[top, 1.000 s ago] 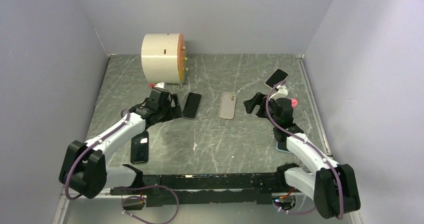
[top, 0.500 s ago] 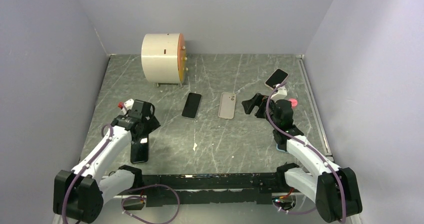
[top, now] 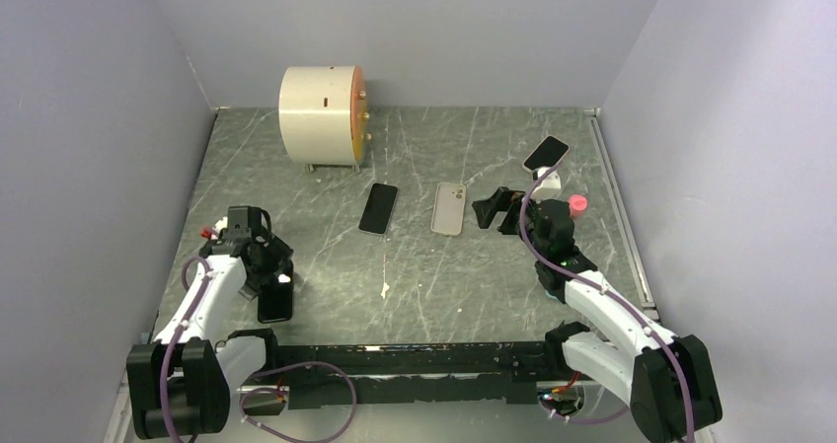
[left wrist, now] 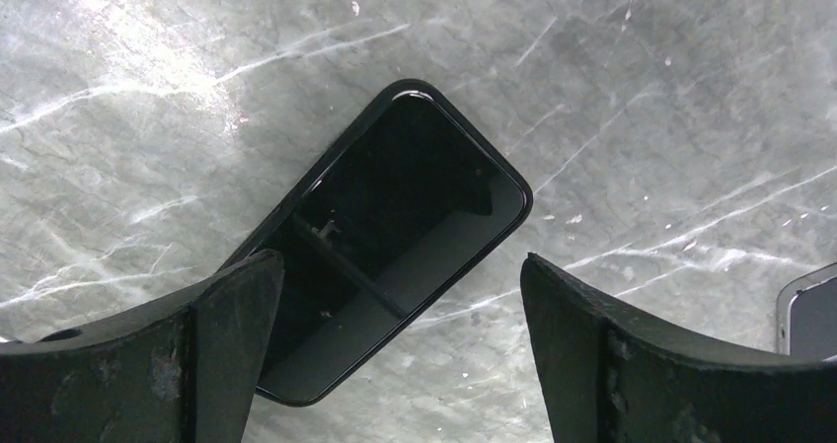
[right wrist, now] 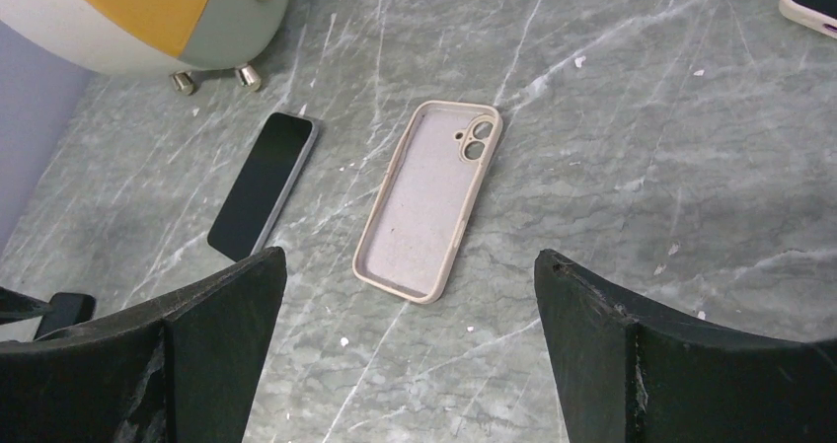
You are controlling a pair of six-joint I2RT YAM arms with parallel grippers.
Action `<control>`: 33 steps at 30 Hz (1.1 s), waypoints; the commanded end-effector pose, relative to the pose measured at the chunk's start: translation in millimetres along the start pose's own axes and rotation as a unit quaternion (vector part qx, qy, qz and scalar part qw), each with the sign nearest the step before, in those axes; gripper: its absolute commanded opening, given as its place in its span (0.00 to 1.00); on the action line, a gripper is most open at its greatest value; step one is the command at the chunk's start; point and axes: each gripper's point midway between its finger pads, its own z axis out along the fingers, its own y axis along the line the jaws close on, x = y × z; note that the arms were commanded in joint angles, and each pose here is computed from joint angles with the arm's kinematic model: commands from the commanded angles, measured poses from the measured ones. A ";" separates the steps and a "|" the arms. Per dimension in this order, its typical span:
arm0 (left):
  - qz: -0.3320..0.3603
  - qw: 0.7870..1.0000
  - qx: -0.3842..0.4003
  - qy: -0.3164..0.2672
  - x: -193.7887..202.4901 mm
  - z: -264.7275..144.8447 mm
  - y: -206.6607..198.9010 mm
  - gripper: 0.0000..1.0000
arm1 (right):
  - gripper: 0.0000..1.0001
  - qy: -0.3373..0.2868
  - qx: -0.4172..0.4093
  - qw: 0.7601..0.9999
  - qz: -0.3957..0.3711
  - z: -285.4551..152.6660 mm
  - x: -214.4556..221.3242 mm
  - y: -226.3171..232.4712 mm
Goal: Take the phone out of the phone case
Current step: Pick up the phone at the center of the board.
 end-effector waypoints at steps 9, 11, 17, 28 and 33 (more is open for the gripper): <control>-0.035 0.998 -0.029 -0.032 -16.7 -1.5 11.4 0.94 | 0.99 -0.039 -0.007 0.999 -0.029 -2.2 -20.7 10.8; -0.037 0.998 -0.029 -0.035 -17.2 -0.2 12.1 0.94 | 0.99 -0.040 -0.008 0.999 -0.032 -2.3 -20.6 11.7; -0.029 0.999 -0.035 -0.005 -9.1 11.3 9.7 0.94 | 0.99 -0.040 -0.014 0.998 -0.040 -3.3 -20.0 15.4; -0.007 0.997 0.047 0.068 13.7 2.6 -19.9 0.94 | 0.99 -0.036 -0.012 0.998 -0.040 -1.5 -18.0 14.4; 0.001 0.994 0.060 0.088 26.9 -2.2 -23.4 0.94 | 0.99 -0.033 -0.010 0.999 -0.041 -0.3 -16.4 13.1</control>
